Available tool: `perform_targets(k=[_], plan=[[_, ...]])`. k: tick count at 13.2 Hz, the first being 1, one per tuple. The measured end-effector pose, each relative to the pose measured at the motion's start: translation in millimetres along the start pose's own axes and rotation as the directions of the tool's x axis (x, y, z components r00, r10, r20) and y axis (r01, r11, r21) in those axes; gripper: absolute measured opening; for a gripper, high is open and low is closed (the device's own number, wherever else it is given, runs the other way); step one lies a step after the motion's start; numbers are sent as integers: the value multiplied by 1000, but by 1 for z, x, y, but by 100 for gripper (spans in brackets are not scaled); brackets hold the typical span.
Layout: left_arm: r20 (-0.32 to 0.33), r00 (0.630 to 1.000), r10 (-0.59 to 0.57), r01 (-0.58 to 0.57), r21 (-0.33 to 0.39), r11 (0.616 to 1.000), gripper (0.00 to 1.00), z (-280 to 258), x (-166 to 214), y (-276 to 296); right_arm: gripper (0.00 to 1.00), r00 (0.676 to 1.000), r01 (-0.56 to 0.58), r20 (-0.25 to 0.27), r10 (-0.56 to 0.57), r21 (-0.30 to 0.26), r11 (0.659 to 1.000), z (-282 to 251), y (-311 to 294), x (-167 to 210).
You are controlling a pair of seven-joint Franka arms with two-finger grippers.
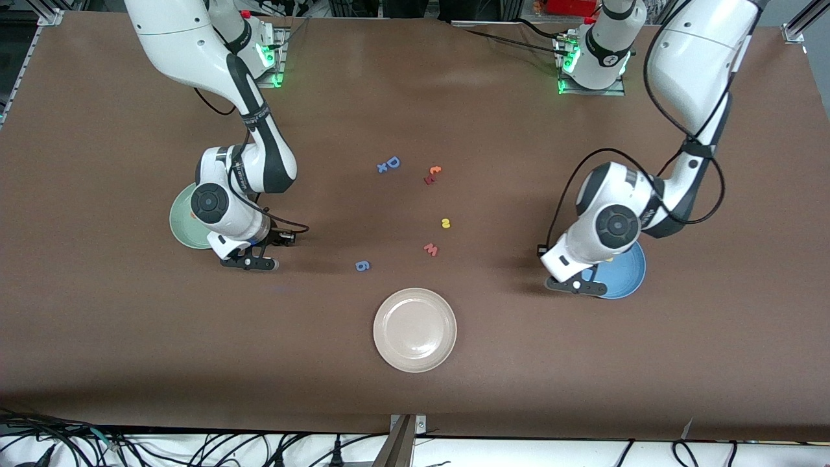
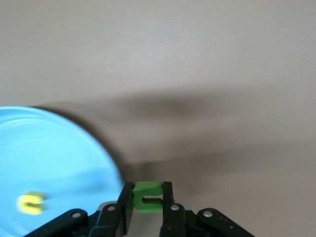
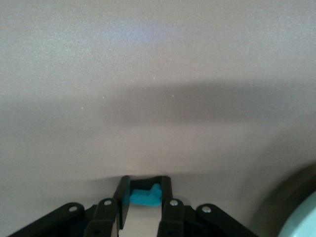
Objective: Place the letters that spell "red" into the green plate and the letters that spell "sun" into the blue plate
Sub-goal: 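Place the c on the blue plate while the right gripper carries the l, then release the l on the green plate while the left gripper reaches the z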
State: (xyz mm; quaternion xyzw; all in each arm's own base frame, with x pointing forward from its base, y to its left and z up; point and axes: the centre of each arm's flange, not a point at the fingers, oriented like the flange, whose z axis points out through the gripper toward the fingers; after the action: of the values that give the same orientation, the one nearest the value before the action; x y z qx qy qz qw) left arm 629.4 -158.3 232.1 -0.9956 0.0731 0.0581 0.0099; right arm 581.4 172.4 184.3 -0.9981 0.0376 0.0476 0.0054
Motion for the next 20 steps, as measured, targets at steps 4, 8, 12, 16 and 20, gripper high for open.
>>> perform_targets(k=[4, 8, 12, 16, 20], plan=[[9, 998, 70, -70, 0, 998, 27, -18, -4, -63, 29, 995, -64, 80, 64, -1, 998, -52, 42, 5], [9, 995, 102, -102, -6, 995, 34, -17, -5, -96, 29, 978, -93, 186, 91, 4, 996, -95, 126, 0], [8, 997, 82, -82, -31, 996, 74, -17, -5, -91, 29, 961, -84, 265, 81, 0, 996, -72, 187, -21], [18, 1000, -11, 12, -63, 998, 100, -18, -8, -35, 29, 940, -85, 332, 85, -13, 996, -41, 198, -42], [35, 996, -76, 79, -73, 994, 100, -19, -25, 73, 34, 933, -58, 354, 67, -37, 998, -17, 202, -43]])
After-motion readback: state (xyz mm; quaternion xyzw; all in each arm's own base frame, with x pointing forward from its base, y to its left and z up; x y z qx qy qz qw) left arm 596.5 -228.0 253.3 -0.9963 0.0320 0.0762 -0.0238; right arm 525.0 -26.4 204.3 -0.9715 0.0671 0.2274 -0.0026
